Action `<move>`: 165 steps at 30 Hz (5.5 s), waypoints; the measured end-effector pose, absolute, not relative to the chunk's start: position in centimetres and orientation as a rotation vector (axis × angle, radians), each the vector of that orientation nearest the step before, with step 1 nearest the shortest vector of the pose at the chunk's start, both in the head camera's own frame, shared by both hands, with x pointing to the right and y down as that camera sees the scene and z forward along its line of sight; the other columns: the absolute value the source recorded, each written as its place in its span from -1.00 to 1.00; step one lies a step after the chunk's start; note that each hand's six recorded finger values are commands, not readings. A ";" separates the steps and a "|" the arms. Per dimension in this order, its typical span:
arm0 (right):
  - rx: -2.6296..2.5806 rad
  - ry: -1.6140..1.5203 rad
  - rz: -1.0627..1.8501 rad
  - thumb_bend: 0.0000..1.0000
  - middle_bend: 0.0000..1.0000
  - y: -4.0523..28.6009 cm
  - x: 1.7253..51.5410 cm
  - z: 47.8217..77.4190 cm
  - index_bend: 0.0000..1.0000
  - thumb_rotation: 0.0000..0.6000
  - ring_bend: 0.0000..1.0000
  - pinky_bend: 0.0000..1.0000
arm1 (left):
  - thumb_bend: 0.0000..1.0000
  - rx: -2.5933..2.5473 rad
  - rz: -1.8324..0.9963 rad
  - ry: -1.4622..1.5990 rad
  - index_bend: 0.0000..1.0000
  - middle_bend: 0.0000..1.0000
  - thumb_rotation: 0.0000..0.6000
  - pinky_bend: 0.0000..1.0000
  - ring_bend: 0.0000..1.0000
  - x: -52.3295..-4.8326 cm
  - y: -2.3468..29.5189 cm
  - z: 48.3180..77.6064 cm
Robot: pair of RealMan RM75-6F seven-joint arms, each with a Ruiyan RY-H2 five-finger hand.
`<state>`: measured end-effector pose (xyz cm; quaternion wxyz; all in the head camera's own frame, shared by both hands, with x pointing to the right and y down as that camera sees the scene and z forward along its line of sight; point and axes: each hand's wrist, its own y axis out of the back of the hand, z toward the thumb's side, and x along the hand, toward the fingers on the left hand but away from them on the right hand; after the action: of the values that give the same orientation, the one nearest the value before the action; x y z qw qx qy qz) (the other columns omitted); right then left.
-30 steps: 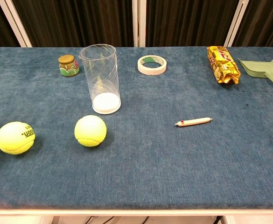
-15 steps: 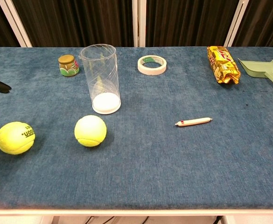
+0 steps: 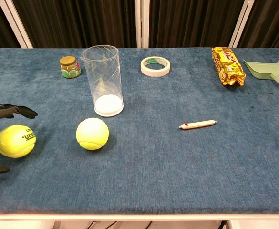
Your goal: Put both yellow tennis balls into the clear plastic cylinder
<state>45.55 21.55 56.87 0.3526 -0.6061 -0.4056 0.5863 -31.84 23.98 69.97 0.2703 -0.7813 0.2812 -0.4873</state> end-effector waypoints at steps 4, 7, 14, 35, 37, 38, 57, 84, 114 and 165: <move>-1.568 -1.050 1.520 -0.46 -1.00 21.5 45.6 56.9 -1.00 1.00 -1.00 -1.00 | -0.69 -2.107 -1.318 0.741 -0.55 -0.61 1.00 -0.31 -0.67 -31.9 23.9 70.6; -1.567 -1.048 1.527 -0.46 -1.00 21.5 45.8 57.0 -1.00 1.00 -1.00 -1.00 | -0.65 -2.096 -1.289 0.774 -0.25 -0.37 1.00 -0.04 -0.45 -31.7 23.6 70.5; -1.571 -1.043 1.534 -0.46 -1.00 21.6 45.8 57.1 -1.00 1.00 -1.00 -1.00 | -0.62 -2.042 -1.231 0.834 0.04 -0.07 1.00 0.31 -0.11 -32.1 23.0 71.0; -1.555 -1.049 1.511 -0.46 -1.00 21.6 45.5 56.2 -1.00 1.00 -1.00 -1.00 | -0.60 -1.912 -0.914 0.996 0.09 -0.03 1.00 0.41 0.00 -27.9 14.3 62.6; -1.557 -1.047 1.509 -0.46 -1.00 21.6 45.4 56.2 -1.00 1.00 -1.00 -1.00 | -0.60 -1.914 -0.888 0.988 0.09 -0.03 1.00 0.41 0.00 -26.7 12.8 61.8; -1.558 -1.043 1.508 -0.46 -1.00 21.7 45.3 56.3 -1.00 1.00 -1.00 -1.00 | -0.60 -1.914 -0.876 0.980 0.09 -0.03 1.00 0.41 0.00 -25.8 11.7 61.5; -1.569 -1.054 1.509 -0.46 -1.00 21.6 45.7 56.4 -1.00 1.00 -1.00 -1.00 | -0.59 -1.999 -0.836 0.940 0.07 -0.04 1.00 0.41 -0.01 -17.8 6.5 64.0; -1.568 -1.052 1.525 -0.46 -1.00 21.6 46.1 56.8 -1.00 1.00 -1.00 -1.00 | -0.68 -2.042 -0.766 0.941 -0.31 -0.40 1.00 -0.14 -0.59 -17.9 8.6 61.8; -1.576 -1.036 1.557 -0.46 -1.00 21.9 46.4 57.6 -1.00 1.00 -1.00 -1.00 | -0.69 -2.179 -0.915 0.588 -0.70 -0.67 1.00 -0.36 -0.73 -20.7 20.3 69.7; -1.577 -1.026 1.539 -0.46 -1.00 21.8 45.8 57.5 -1.00 1.00 -1.00 -1.00 | -0.40 -1.835 -0.650 1.045 0.14 0.12 1.00 0.64 0.15 -20.7 8.6 58.9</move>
<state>45.76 21.84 57.50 0.3480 -0.6082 -0.3959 0.5935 -20.71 8.62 58.93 0.4491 -0.7420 0.4226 -0.2629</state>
